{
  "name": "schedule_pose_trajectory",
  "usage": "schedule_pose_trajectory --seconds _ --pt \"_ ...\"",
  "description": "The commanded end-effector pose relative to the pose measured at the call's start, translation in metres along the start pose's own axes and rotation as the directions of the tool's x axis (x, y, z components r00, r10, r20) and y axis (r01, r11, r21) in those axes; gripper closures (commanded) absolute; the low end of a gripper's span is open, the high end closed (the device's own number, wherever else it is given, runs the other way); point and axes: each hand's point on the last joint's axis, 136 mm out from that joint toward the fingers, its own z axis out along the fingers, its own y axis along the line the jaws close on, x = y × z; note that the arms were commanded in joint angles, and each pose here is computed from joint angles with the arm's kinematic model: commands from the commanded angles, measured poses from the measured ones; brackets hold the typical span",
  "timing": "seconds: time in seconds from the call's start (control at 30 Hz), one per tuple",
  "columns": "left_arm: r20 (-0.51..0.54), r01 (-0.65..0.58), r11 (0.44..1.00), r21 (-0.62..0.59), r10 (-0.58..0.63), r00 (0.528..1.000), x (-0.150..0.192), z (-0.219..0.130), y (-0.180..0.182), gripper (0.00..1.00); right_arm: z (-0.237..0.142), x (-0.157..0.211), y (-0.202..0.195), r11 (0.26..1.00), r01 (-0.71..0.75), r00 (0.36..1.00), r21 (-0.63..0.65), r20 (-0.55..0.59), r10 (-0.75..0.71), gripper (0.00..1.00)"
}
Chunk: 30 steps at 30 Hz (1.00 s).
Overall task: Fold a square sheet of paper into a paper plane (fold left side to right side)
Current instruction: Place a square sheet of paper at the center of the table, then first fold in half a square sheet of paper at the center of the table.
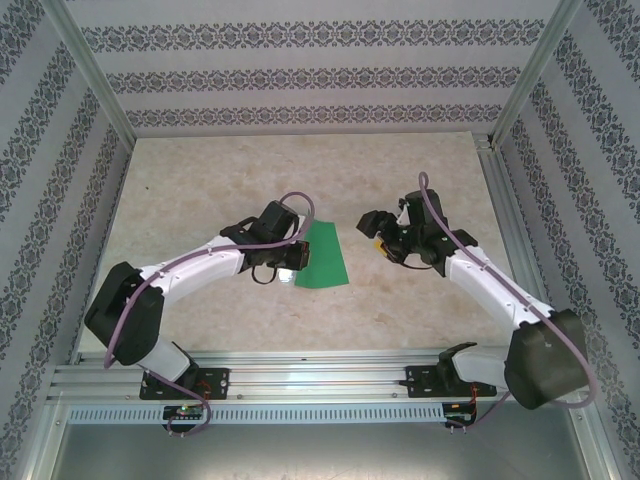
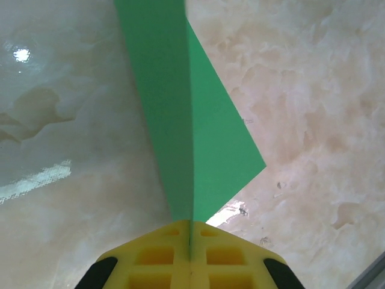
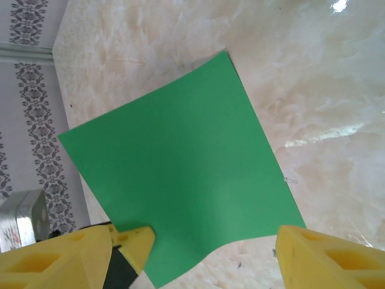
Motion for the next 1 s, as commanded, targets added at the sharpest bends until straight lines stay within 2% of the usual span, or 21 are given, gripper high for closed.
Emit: schedule_pose_trajectory --seconds 0.0,0.3,0.8,0.97 --pt "-0.006 -0.109 0.994 -0.029 0.109 0.994 -0.005 0.000 -0.003 1.00 0.005 -0.019 0.036 0.998 -0.032 0.999 -0.052 0.021 0.034 0.28" --pt "-0.027 -0.156 0.987 -0.038 0.155 0.988 -0.013 0.011 -0.012 0.99 0.044 -0.033 0.072 1.000 0.005 0.999 -0.025 -0.046 -0.007 0.29" --pt "-0.036 -0.149 0.988 -0.033 0.148 0.988 -0.011 0.019 -0.016 0.97 0.096 -0.020 0.075 0.998 0.051 0.987 0.036 -0.155 -0.045 0.39" --pt "-0.032 -0.146 0.989 -0.034 0.145 0.989 -0.014 0.020 -0.017 0.97 0.103 -0.017 0.074 0.998 0.052 0.984 0.045 -0.172 -0.043 0.47"
